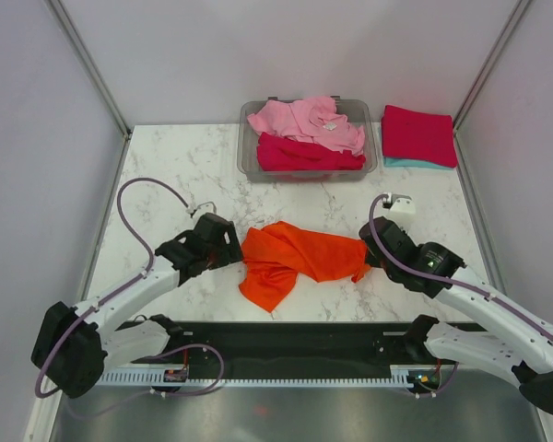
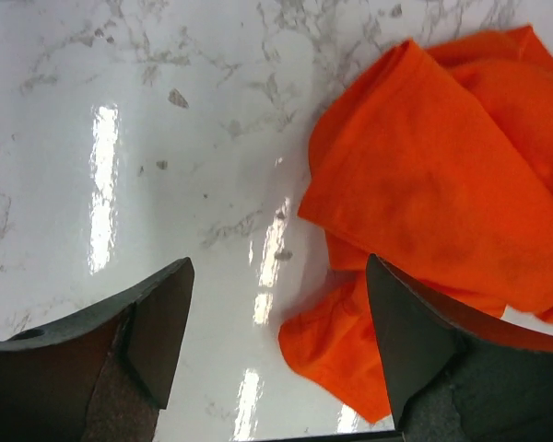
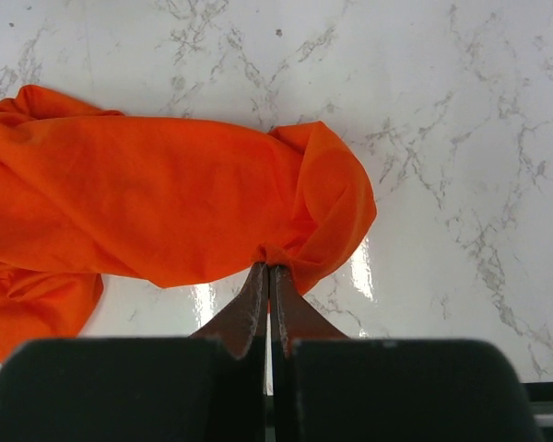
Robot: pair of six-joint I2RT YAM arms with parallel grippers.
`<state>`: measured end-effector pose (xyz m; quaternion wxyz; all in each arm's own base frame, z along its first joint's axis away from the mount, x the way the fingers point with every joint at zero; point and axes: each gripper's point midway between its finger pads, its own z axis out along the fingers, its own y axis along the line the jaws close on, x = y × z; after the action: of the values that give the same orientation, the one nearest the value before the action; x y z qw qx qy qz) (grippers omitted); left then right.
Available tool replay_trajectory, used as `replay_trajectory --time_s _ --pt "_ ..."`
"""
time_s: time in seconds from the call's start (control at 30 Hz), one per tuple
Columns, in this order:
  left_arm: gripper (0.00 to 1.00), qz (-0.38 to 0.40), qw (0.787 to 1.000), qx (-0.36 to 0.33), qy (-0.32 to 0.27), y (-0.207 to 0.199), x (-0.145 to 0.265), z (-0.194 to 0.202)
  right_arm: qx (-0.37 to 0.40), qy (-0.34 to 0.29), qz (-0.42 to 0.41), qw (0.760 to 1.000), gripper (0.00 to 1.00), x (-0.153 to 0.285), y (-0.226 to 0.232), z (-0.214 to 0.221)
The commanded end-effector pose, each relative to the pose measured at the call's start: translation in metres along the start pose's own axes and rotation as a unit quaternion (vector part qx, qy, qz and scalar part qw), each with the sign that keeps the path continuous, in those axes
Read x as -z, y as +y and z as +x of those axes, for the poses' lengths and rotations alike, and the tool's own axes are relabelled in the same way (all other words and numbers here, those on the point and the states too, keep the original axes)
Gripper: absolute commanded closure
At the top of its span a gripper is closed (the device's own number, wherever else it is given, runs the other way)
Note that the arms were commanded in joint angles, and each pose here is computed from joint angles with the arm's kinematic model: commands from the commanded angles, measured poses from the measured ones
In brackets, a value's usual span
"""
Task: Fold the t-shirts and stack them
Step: Flatten the tshirt out
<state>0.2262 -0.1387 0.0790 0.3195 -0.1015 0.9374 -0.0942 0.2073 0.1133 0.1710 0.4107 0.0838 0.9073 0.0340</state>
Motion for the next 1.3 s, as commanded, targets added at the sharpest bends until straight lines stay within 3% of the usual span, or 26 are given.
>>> replay_trajectory --time_s 0.0,0.23,0.53,0.73,0.87,1.0,1.27 --pt "0.18 0.058 0.995 0.078 -0.012 -0.018 -0.019 -0.024 -0.009 -0.004 -0.037 0.999 1.0 -0.001 0.016 -0.003" --pt "0.21 0.11 0.987 0.106 0.04 -0.03 -0.049 -0.009 0.002 0.008 -0.043 0.999 1.0 -0.01 0.02 0.007" --pt "0.34 0.126 0.983 0.125 0.044 -0.035 -0.054 -0.01 0.013 0.013 -0.04 0.999 1.0 -0.015 0.02 0.013" --pt "0.6 0.126 0.984 0.122 0.031 -0.036 -0.054 -0.017 0.013 0.015 -0.043 0.999 1.0 -0.02 0.023 0.015" --pt "0.98 0.113 0.987 0.113 0.021 -0.034 -0.049 -0.026 0.014 0.015 -0.042 0.999 1.0 -0.02 0.023 0.015" --pt "0.98 0.1 0.99 0.097 0.002 -0.029 -0.022 -0.042 0.003 -0.014 -0.036 0.999 1.0 -0.006 0.019 -0.006" --pt "0.98 0.142 0.973 0.014 -0.184 -0.035 0.15 -0.15 -0.08 -0.192 -0.106 0.972 1.0 0.115 0.005 -0.142"
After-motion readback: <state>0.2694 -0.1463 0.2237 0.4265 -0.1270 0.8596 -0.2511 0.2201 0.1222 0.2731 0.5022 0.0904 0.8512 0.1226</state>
